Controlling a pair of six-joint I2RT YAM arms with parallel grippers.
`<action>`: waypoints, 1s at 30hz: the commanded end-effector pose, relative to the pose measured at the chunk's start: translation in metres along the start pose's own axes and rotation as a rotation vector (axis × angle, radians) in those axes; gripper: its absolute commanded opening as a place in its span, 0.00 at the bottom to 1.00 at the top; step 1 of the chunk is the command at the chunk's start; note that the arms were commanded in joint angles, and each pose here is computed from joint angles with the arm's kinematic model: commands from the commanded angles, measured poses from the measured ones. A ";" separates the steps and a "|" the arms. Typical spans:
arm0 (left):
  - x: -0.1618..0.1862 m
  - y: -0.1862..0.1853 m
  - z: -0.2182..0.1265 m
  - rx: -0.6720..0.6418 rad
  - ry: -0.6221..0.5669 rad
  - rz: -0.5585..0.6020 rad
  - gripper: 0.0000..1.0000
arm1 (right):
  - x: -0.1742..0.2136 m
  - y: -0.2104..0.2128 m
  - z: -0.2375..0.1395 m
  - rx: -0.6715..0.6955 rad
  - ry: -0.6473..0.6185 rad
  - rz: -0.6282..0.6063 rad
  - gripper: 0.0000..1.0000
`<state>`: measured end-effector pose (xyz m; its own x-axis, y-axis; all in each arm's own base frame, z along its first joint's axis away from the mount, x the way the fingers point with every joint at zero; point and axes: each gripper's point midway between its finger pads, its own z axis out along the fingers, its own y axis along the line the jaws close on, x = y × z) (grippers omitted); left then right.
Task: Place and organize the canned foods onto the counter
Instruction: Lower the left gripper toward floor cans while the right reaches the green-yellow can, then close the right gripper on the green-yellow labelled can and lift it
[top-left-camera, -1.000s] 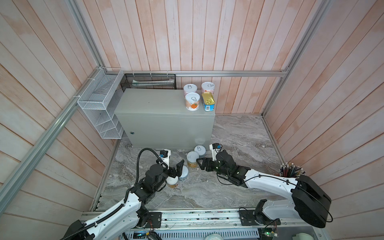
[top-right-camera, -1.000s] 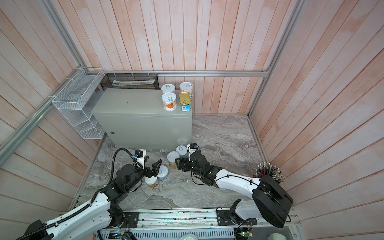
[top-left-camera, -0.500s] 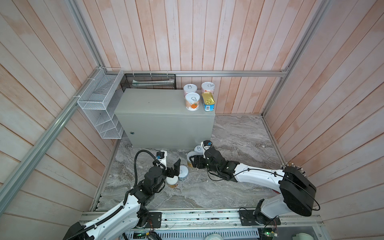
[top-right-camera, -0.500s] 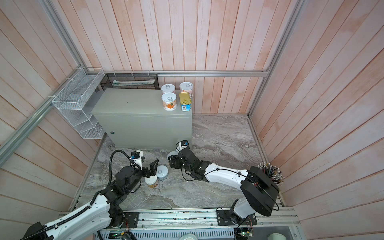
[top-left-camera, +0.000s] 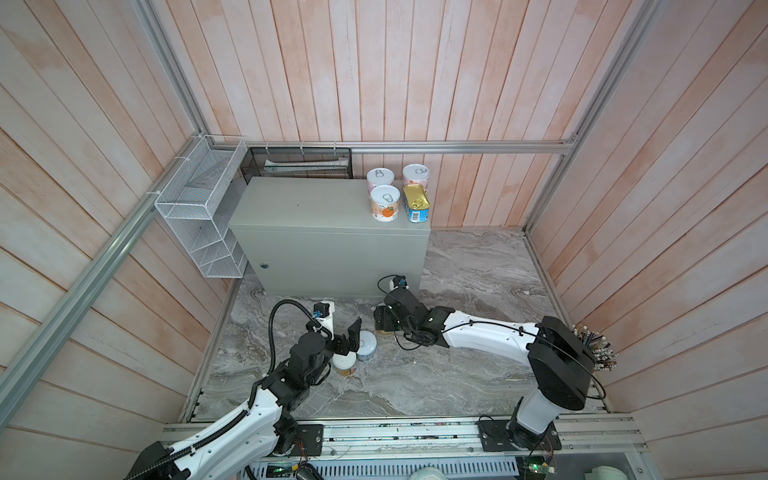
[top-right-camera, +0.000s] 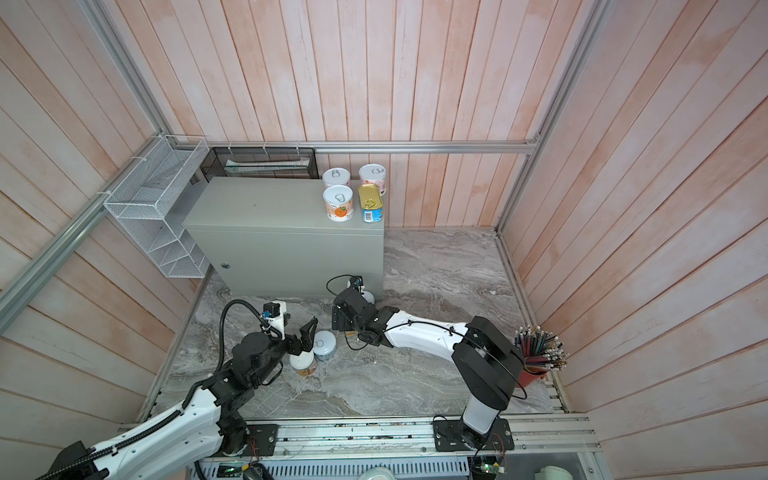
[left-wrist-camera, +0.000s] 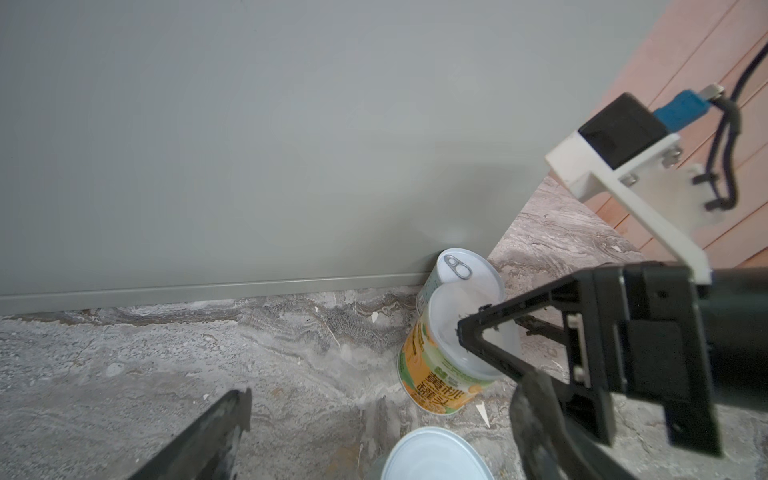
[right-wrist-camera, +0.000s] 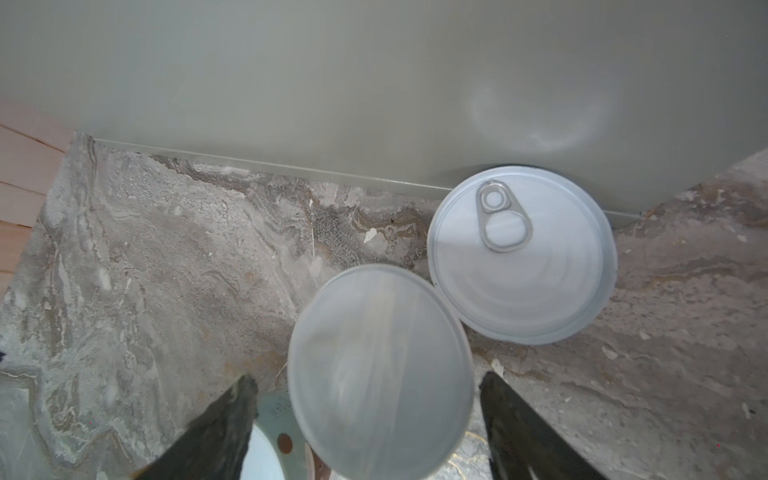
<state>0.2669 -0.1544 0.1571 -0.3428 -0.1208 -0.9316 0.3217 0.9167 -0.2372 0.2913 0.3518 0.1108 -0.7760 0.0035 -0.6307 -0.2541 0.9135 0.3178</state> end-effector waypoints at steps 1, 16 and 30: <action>0.003 -0.001 0.002 0.006 0.002 -0.015 1.00 | 0.006 -0.005 0.003 0.049 0.026 -0.022 0.84; 0.002 0.000 0.001 0.000 0.002 -0.013 1.00 | 0.005 0.003 0.025 0.073 0.054 -0.051 0.84; 0.007 0.000 0.006 -0.006 0.027 -0.016 1.00 | 0.002 -0.004 0.038 0.133 0.030 -0.023 0.79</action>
<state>0.2683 -0.1554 0.1424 -0.3849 -0.1050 -0.9170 0.3065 0.9226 -0.2343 0.3059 0.3661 0.0824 -0.8001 -0.0470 -0.5980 -0.2267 0.9467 0.2288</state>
